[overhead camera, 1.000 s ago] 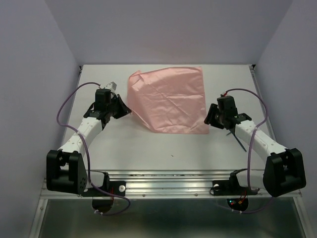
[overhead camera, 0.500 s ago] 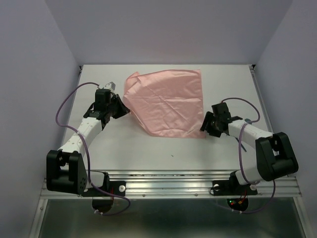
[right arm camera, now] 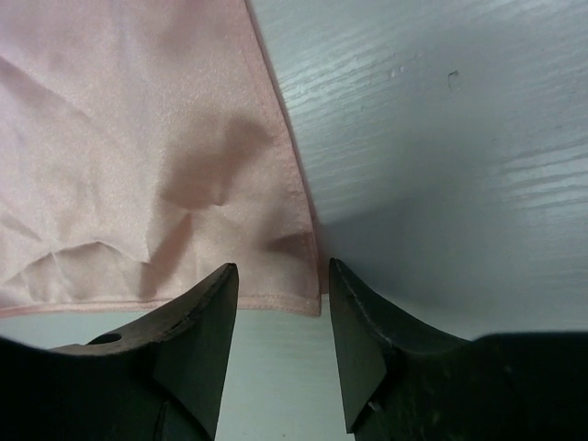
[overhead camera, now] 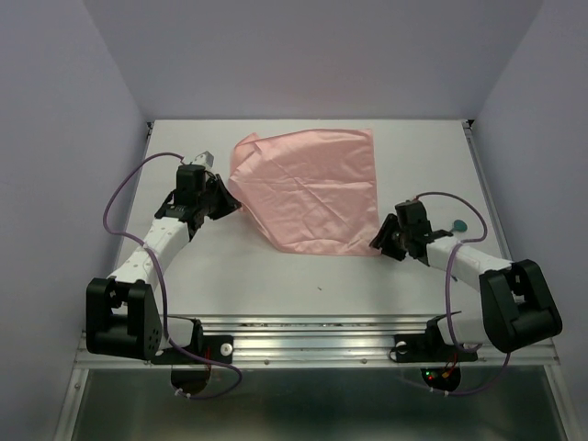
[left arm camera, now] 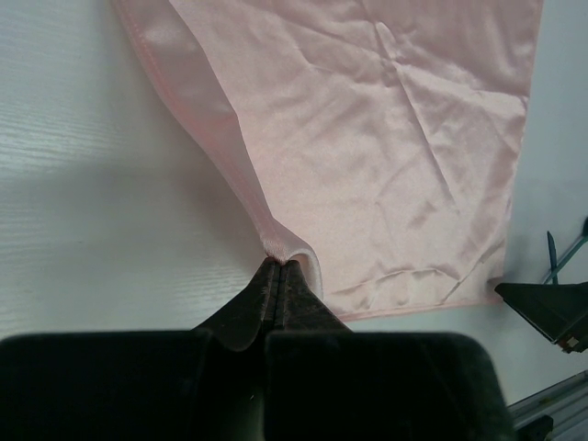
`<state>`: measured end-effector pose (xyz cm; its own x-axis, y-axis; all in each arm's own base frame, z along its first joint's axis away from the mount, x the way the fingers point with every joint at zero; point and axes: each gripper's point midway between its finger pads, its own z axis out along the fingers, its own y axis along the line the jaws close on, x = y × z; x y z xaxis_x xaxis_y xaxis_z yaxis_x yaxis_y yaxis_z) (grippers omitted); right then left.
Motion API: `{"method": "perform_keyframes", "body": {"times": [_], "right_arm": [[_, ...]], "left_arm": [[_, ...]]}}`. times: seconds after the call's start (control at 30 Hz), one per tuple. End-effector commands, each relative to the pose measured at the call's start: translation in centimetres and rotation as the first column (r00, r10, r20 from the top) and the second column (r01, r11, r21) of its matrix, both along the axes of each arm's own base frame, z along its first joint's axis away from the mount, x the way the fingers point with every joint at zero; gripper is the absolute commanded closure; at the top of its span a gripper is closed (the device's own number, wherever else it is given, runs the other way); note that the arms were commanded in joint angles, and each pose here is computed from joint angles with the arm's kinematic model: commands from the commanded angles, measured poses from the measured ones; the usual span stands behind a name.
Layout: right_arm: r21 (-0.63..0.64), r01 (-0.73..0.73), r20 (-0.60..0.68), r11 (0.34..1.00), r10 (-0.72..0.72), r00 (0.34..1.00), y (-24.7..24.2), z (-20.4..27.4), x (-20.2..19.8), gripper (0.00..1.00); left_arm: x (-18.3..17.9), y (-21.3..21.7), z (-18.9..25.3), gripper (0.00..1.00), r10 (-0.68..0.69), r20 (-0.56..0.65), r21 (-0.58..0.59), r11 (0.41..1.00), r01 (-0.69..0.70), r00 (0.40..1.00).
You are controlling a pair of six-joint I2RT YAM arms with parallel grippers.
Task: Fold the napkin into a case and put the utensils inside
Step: Flatten out the napkin at the center of the board.
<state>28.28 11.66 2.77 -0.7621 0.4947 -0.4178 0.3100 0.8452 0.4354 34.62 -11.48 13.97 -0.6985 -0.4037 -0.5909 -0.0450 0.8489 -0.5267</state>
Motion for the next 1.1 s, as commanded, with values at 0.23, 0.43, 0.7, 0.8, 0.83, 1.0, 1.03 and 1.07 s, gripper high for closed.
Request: {"method": "perform_keyframes", "body": {"times": [0.23,0.43,0.7,0.8,0.83,1.0,1.03,1.07], "right_arm": [[-0.021,0.097,-0.083,0.995,-0.098,0.992,-0.5,-1.5,-2.7,0.47],[0.013,0.165,-0.049,0.986,-0.164,0.985,-0.8,-1.8,-2.9,0.46],[0.057,0.192,-0.006,0.98,-0.192,0.981,-0.4,-2.4,-1.7,0.49],[0.069,0.188,-0.023,0.98,-0.186,0.982,0.0,-2.7,-1.6,0.57],[0.073,0.19,-0.025,0.979,-0.189,0.982,0.0,-2.7,-1.6,0.61],[0.075,0.216,0.029,0.974,-0.218,0.975,-0.4,-1.0,-0.7,0.92],[0.076,0.224,0.049,0.972,-0.228,0.972,-0.6,-0.3,-0.5,0.99],[0.076,0.22,0.066,0.972,-0.225,0.972,-0.6,0.2,-0.3,0.99]], "left_arm": [[0.5,-0.2,0.8,1.0,0.001,0.042,-0.007,1.0,-0.001,0.999],[0.5,-0.3,0.6,1.0,-0.004,0.036,-0.012,1.0,0.004,0.999],[0.3,-0.4,0.6,1.0,-0.006,0.036,-0.017,1.0,0.006,0.999],[0.4,-0.3,0.5,1.0,-0.002,0.036,-0.017,1.0,0.003,0.999],[0.3,-0.3,0.6,1.0,-0.003,0.037,-0.019,1.0,0.003,0.999],[0.5,-0.3,0.8,1.0,0.0,0.044,-0.016,1.0,0.001,0.999],[0.6,-0.3,0.9,1.0,0.0,0.046,-0.014,1.0,0.0,0.999],[0.7,-0.3,1.0,1.0,0.0,0.048,-0.013,1.0,0.001,0.999]]}}
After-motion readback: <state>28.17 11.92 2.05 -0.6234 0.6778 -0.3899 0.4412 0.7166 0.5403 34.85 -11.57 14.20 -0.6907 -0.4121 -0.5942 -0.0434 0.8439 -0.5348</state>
